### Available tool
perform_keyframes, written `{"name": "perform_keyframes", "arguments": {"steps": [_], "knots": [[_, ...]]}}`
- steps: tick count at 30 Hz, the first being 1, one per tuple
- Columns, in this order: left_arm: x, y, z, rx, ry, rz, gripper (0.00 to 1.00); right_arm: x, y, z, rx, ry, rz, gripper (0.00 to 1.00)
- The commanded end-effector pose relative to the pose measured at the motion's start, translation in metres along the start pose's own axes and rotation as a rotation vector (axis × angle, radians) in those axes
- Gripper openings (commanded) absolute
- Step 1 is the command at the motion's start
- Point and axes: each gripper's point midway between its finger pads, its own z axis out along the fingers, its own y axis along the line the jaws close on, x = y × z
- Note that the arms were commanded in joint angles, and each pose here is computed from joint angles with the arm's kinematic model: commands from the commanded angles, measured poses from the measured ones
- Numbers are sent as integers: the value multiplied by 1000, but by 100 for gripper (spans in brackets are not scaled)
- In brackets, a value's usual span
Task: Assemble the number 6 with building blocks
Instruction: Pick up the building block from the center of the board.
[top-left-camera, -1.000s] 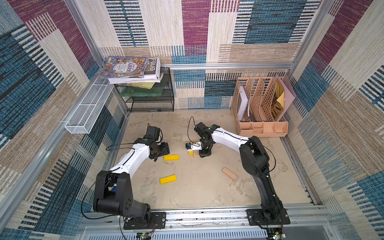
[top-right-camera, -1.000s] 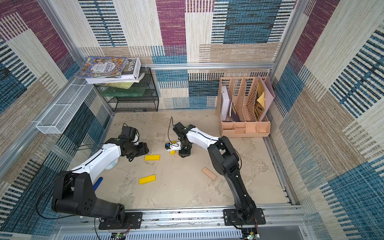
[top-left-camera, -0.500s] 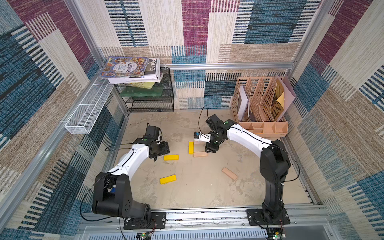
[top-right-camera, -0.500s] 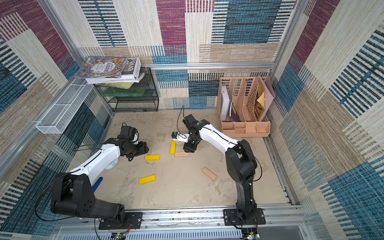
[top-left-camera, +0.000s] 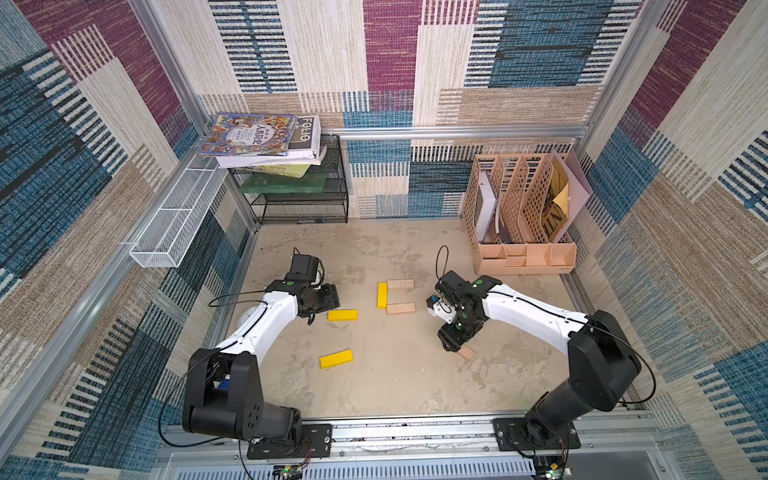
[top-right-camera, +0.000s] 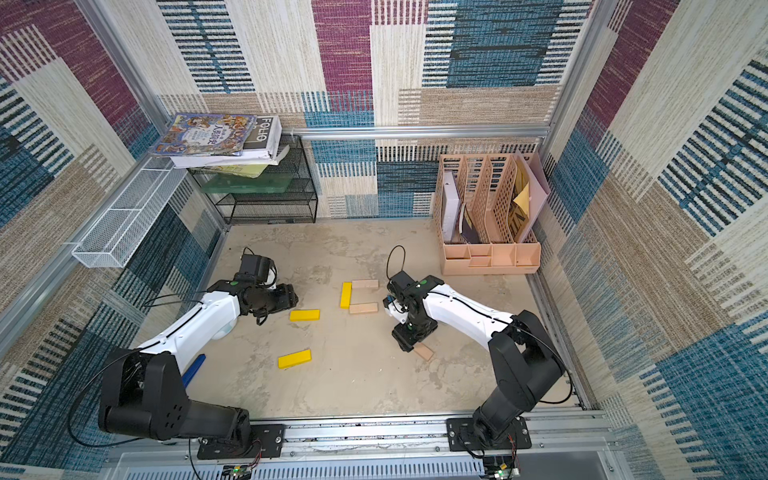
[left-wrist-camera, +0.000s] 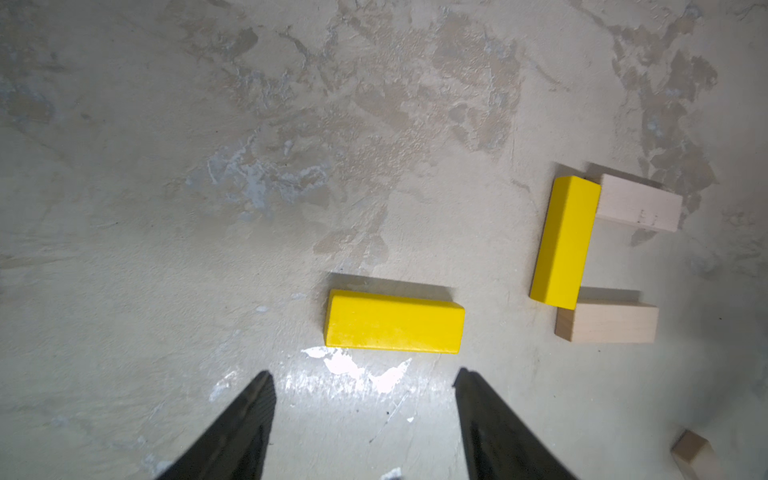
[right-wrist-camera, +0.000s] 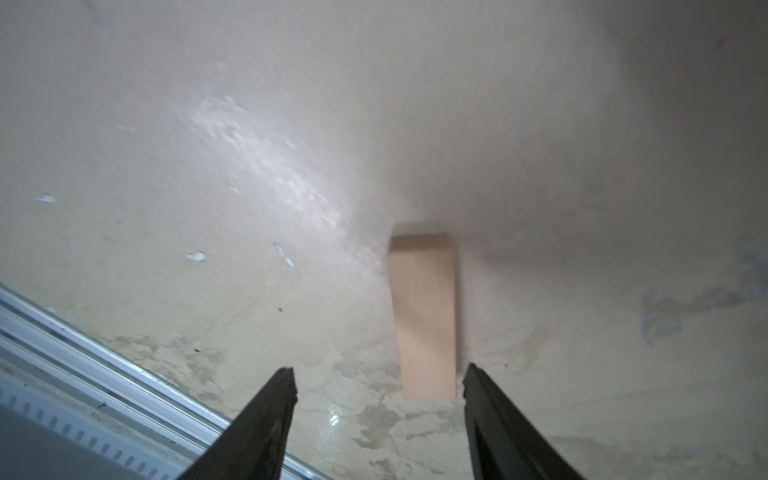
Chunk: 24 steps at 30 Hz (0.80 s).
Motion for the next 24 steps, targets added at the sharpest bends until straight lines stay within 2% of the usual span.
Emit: {"name": "perform_keyframes", "arguments": {"steps": [1, 13, 24], "knots": [[-2, -5, 0, 28, -7, -8, 72, -6, -21, 3, 119, -27, 138, 68], [-1, -5, -8, 30, -17, -14, 72, -3, -17, 27, 109, 48, 116, 65], [6, -1, -8, 27, -16, -15, 72, 14, -7, 33, 98, 130, 119, 63]]}}
